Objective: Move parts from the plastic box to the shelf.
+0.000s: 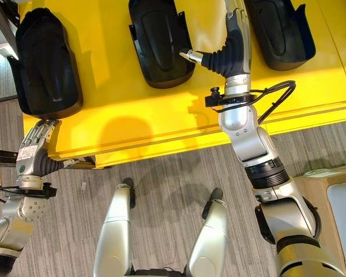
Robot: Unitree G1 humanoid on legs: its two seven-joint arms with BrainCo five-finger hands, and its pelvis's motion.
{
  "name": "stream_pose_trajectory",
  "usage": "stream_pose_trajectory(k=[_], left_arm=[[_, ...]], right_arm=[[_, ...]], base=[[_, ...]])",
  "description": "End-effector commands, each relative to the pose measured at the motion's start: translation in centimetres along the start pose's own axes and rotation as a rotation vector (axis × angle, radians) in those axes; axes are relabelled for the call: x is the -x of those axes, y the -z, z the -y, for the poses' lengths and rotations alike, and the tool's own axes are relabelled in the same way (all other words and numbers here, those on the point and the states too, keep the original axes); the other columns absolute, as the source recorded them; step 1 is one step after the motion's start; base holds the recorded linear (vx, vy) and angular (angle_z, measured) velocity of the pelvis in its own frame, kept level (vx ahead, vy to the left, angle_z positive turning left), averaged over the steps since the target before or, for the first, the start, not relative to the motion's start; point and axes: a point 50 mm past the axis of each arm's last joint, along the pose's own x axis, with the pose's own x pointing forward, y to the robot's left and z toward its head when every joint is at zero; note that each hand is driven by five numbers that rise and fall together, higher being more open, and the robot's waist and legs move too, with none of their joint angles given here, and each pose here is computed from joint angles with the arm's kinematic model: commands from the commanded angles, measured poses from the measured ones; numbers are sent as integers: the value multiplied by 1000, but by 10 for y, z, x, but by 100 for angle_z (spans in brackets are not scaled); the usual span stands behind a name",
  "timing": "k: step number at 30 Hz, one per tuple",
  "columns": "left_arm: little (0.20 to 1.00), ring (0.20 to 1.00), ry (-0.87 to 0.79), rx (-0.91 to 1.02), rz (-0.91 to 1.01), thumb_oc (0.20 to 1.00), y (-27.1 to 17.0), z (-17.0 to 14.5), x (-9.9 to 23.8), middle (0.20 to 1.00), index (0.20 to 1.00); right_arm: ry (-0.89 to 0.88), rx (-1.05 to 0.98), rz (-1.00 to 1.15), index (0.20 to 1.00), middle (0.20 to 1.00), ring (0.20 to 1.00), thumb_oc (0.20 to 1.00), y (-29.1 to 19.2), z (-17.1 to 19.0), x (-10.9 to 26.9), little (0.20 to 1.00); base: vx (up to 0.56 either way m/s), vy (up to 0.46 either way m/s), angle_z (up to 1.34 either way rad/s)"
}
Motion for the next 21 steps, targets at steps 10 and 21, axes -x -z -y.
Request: stream_pose_trajectory(k=[10, 21], left_arm=[[1000, 1000, -143, -76, -47, 1000, 12, -16, -18, 1000, 1000], [1000, 1000, -264, -67, -2, 1000, -3, -35, -37, 1000, 1000]], right_arm=[[80, -91, 28, 1000, 1000, 1000, 1000, -10, 11, 1, 1000], [76, -106, 22, 1000, 1000, 1000, 1000, -11, 8, 2, 1000]], base=[[-1, 1, -1], [0, 1, 0]])
